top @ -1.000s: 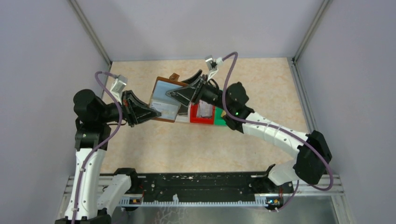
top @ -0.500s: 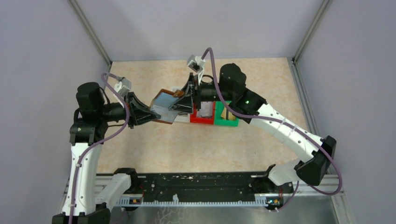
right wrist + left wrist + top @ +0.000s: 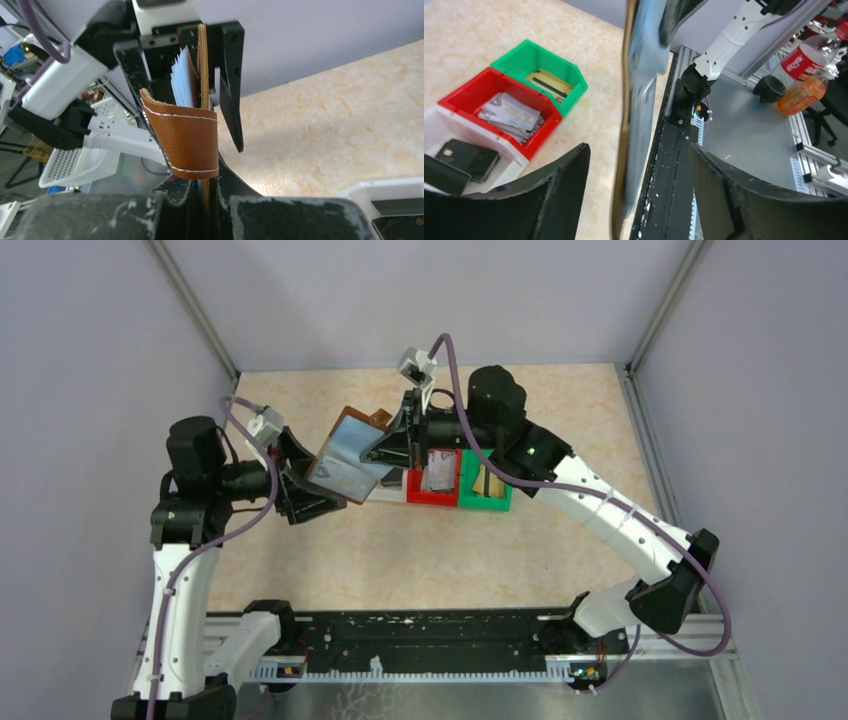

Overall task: Take the credit cards out of the card holder
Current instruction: Remove the credit card from the card holder.

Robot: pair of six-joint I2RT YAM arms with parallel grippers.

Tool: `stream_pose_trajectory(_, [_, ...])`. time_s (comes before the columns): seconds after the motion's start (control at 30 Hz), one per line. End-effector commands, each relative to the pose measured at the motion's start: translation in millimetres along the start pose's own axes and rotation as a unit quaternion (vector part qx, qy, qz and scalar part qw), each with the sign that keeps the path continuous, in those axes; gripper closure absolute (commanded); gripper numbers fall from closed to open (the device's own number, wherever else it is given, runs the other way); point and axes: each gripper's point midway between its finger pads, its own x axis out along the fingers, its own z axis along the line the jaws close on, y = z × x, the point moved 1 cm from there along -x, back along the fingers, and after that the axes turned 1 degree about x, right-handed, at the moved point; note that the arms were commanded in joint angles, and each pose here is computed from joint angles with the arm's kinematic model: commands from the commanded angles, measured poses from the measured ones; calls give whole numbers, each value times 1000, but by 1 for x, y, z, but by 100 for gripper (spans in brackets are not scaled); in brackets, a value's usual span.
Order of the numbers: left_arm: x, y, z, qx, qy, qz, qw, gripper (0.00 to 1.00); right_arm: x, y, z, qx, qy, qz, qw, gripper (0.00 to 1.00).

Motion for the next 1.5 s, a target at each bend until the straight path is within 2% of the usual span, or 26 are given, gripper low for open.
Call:
stream_pose_trajectory(0.0, [1, -8, 3, -26, -31, -44, 998, 18, -8, -51, 29, -11, -39, -125, 991, 100])
stream_pose_trajectory(0.07, [2, -8, 0, -44, -29, -63, 997, 10, -16, -59, 34, 1, -46, -176, 983, 100])
stream_pose_trajectory(0.2, [3, -17, -10, -79, -9, -79, 994, 7, -34, -70, 46, 34, -77, -263, 961, 100])
stream_pose_trajectory(0.4, [2, -40, -21, -102, 17, -109, 989, 7, -45, -66, 49, 104, -117, -317, 935, 100])
stream_pose_trajectory(0.63, [0, -52, -30, -105, 37, -122, 986, 13, -50, -59, 46, 129, -125, -341, 923, 100])
stream_pose_trajectory(1.23, [-1, -62, -36, -104, 53, -131, 984, 53, -30, -29, 51, 184, -168, -368, 896, 100])
stream_pose_trajectory(1.33, [-1, -61, -36, -103, 54, -129, 985, 63, -27, -24, 49, 188, -166, -363, 897, 100])
stream_pose_trajectory(1.37, [-1, -60, -36, -102, 54, -127, 985, 67, -27, -22, 47, 188, -161, -364, 898, 97])
stream_pose_trajectory(1.47, [0, -56, -34, -102, 51, -119, 986, 77, -32, -18, 31, 187, -114, -360, 907, 76])
